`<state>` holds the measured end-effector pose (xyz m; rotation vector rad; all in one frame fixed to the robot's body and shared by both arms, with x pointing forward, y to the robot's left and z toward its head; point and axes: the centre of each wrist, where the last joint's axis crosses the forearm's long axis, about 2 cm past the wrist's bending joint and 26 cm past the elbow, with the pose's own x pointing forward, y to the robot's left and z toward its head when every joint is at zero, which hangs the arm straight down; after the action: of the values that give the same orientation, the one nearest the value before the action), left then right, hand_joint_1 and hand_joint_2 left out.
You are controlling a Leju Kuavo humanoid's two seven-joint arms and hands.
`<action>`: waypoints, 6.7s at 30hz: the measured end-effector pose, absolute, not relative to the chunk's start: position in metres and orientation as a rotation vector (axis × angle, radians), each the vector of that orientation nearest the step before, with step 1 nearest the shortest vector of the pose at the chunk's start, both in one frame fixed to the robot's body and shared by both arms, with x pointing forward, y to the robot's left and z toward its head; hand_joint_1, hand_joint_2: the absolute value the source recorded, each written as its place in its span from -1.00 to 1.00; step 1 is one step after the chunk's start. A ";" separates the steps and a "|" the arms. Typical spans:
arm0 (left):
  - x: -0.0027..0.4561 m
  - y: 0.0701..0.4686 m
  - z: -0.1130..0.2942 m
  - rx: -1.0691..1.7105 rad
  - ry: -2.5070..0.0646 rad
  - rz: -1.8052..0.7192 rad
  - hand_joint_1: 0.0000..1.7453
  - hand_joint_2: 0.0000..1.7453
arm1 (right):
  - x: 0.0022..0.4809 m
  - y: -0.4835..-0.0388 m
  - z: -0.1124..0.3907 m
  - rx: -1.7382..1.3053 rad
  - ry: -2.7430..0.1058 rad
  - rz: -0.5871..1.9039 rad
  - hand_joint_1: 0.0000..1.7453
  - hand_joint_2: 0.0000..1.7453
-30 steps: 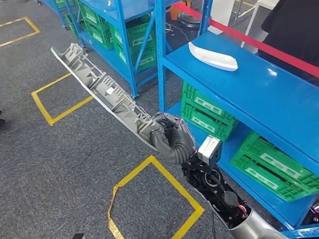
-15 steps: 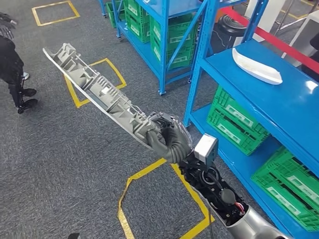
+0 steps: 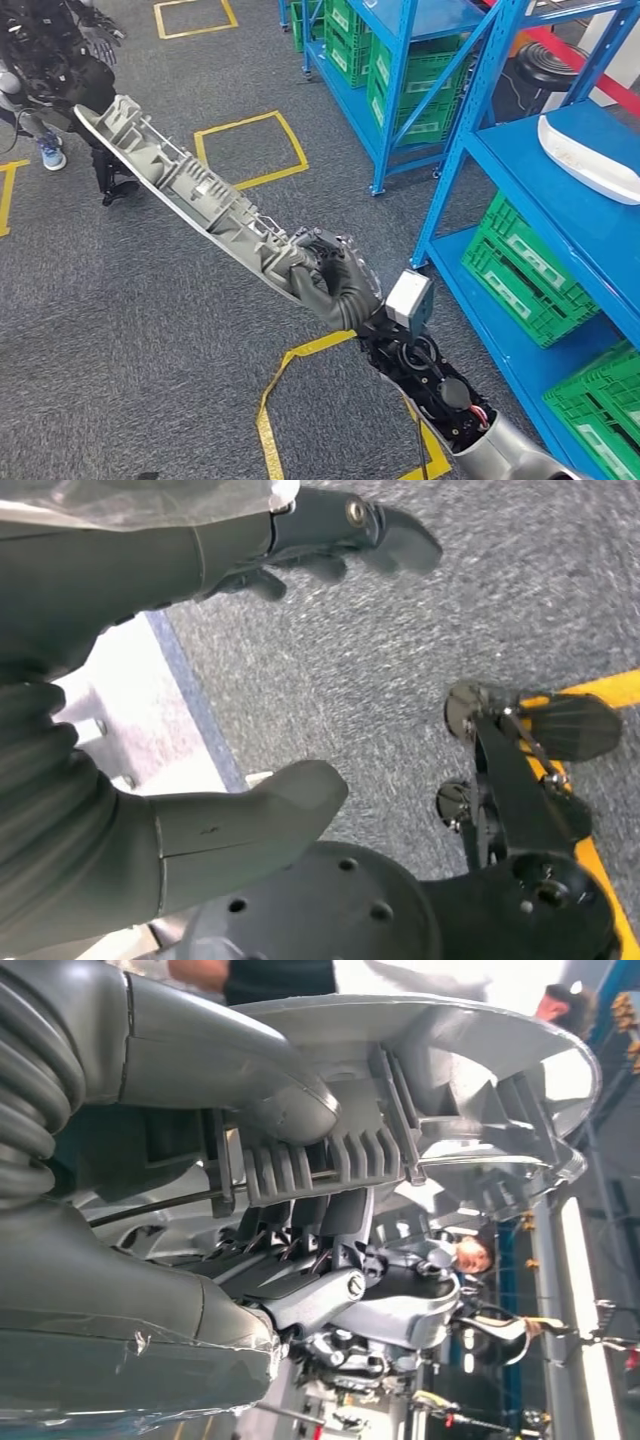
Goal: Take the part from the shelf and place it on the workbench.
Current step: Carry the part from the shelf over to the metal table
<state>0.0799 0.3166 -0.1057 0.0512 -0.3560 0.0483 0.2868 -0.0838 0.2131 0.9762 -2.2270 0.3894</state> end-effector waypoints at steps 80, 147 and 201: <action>0.075 0.316 -0.107 0.057 -0.350 0.059 -1.00 1.00 | 0.286 -0.084 0.205 0.988 -2.192 0.393 1.00 1.00; 0.082 0.310 -0.106 0.042 -0.358 0.049 -1.00 1.00 | 0.288 -0.033 0.195 1.292 -1.991 0.537 1.00 1.00; 0.081 0.312 -0.106 0.046 -0.356 0.040 -1.00 1.00 | 0.288 -0.034 0.198 1.277 -1.988 0.534 1.00 1.00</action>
<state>0.0811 0.3121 -0.1057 0.0456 -0.3556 0.0403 0.2884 -0.0339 0.1985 1.2774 -1.9881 0.5335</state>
